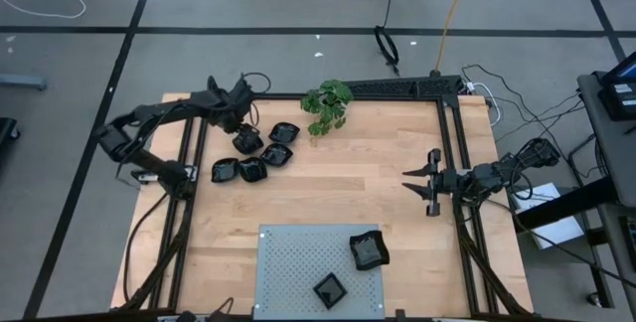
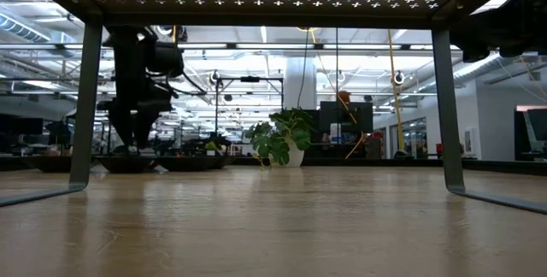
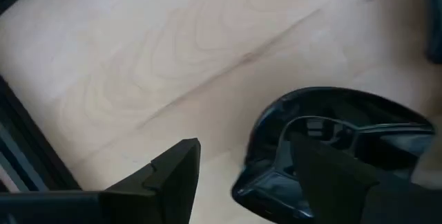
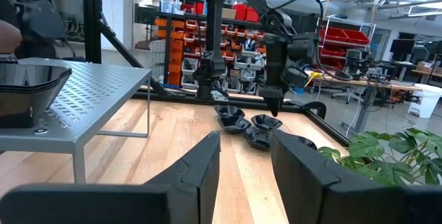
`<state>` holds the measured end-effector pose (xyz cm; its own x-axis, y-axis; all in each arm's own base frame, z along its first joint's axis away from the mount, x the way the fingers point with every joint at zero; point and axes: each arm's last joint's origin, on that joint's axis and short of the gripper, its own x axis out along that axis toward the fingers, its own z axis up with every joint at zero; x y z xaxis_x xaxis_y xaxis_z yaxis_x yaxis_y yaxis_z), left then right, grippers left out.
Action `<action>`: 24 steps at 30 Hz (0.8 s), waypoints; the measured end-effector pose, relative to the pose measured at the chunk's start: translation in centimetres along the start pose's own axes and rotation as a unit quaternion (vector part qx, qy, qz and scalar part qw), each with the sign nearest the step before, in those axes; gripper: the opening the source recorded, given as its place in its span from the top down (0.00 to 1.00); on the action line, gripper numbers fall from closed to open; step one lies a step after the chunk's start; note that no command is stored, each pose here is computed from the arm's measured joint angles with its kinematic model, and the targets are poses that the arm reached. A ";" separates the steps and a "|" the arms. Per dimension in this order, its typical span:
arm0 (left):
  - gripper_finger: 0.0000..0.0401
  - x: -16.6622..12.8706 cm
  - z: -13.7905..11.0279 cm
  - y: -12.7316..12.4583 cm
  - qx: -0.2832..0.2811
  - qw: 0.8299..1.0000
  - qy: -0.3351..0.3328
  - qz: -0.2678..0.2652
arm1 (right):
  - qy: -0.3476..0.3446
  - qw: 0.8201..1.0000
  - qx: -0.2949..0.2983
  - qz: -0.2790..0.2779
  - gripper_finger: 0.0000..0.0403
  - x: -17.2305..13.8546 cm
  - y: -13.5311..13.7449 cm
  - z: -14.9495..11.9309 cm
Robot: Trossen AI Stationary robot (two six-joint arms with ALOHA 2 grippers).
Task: Pick & Place Mini shaped plates
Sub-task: Put the leaf-shaped plate on the shelf
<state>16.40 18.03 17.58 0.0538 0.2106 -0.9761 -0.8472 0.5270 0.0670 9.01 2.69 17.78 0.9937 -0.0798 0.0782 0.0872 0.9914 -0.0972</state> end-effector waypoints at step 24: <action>0.42 3.2 0.0 0.0 -0.007 0.997 0.078 0.010 | 0.000 1.000 0.000 0.000 0.71 0.0 0.0 0.0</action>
<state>16.56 18.72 14.43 -0.0451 0.0905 -0.9949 -0.8548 0.5118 0.0854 9.01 2.69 17.78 0.9937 -0.0800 0.0779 0.0875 0.9914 -0.0973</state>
